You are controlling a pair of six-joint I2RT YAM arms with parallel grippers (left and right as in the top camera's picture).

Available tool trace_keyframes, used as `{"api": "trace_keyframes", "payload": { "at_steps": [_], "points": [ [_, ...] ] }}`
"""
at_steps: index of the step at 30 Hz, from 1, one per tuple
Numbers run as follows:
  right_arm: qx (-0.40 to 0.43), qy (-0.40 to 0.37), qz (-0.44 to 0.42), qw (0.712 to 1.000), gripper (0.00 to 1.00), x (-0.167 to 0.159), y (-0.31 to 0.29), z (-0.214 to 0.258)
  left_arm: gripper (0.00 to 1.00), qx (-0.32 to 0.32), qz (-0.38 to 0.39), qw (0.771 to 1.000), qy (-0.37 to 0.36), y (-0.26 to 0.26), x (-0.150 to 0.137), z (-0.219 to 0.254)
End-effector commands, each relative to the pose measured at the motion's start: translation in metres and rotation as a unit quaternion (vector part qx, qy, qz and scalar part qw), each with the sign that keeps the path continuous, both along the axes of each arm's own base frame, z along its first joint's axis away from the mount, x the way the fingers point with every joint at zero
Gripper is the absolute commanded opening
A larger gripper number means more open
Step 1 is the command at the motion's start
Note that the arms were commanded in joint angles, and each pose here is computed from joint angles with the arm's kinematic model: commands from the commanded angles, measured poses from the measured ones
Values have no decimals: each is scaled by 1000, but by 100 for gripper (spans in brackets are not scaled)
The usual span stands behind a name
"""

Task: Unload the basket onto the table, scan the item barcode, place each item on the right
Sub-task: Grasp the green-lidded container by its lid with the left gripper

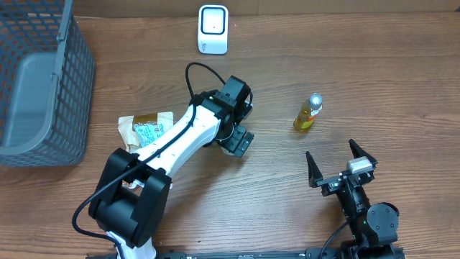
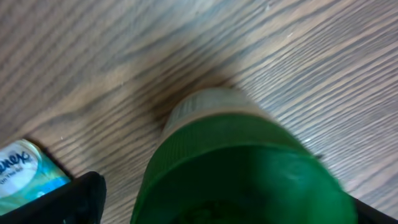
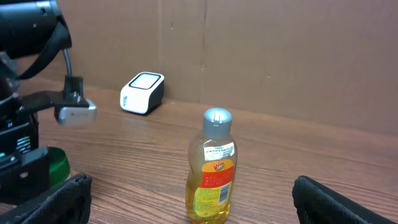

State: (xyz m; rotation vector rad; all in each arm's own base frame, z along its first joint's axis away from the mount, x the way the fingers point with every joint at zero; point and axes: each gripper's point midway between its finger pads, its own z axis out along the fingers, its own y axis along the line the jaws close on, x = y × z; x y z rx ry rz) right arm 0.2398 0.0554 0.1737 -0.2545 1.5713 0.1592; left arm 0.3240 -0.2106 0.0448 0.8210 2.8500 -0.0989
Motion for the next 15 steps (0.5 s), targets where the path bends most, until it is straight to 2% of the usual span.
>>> {"api": "trace_keyframes", "payload": {
  "at_steps": [1,5,15],
  "points": [
    [1,-1,-5,1000,100,0,-2,-2,97,5,18,1000,-4,1,1,-6],
    [1,-1,-5,1000,100,0,-2,-2,93,-7,42,999,-13,-3,6,-5],
    [1,-1,-5,1000,100,0,-2,-2,66,-5,116,993,-7,2,6,-6]
  ]
}}
